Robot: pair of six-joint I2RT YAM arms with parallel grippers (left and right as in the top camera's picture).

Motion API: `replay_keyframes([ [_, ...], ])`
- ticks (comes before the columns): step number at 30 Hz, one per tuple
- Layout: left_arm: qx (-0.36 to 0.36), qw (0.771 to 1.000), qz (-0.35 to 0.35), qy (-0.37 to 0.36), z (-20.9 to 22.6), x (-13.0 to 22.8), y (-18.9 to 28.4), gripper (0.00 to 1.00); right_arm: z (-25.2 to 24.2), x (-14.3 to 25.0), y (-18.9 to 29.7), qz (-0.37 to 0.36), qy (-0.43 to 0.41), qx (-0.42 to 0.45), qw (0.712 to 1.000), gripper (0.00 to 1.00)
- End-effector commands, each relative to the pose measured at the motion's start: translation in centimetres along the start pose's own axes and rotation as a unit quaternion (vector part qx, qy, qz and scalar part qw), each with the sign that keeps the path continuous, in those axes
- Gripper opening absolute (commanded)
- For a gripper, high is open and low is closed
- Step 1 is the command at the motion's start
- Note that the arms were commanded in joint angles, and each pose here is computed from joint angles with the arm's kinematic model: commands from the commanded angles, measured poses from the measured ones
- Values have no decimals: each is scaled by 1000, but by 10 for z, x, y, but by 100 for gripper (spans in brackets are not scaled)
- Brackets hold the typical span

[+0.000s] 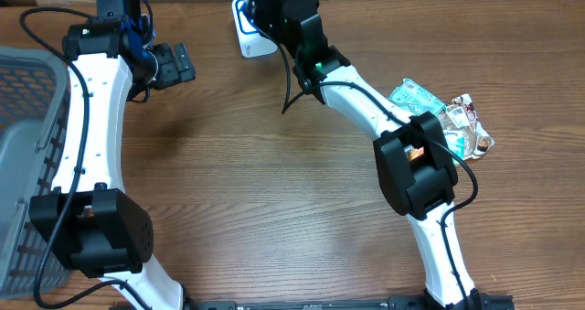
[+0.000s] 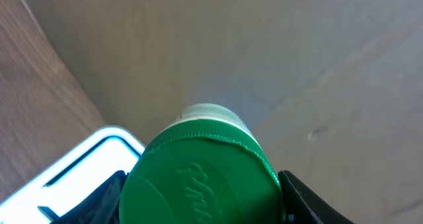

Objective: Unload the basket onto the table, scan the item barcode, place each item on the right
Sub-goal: 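Hold the jar in front of the scanner with the right gripper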

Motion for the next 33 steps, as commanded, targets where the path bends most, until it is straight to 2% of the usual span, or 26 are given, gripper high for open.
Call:
replay_keyframes([
  [1, 1, 1000, -13, -12, -3, -5, 6, 100, -2, -16, 0, -33, 15, 1, 999, 32],
  [15, 1, 1000, -13, -12, -3, -5, 6, 99, 27, 6, -16, -49, 143, 6, 988, 33],
  [30, 1, 1000, -13, -12, -3, -5, 6, 99, 23, -4, -15, -68, 141, 21, 987, 34],
  [33, 1, 1000, -13, -12, -3, -5, 6, 99, 8, -20, -8, -84, 104, 28, 991, 34],
])
Point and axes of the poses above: each gripper's point midway between its finger pads, its own y axis back along the fingers, its own z axis along the line the jaws close on, x = y × z, the point moved 3 cm from there along y, back along the fingers, and after that the axes turned 3 degrees about y, right-handed, at the moved point
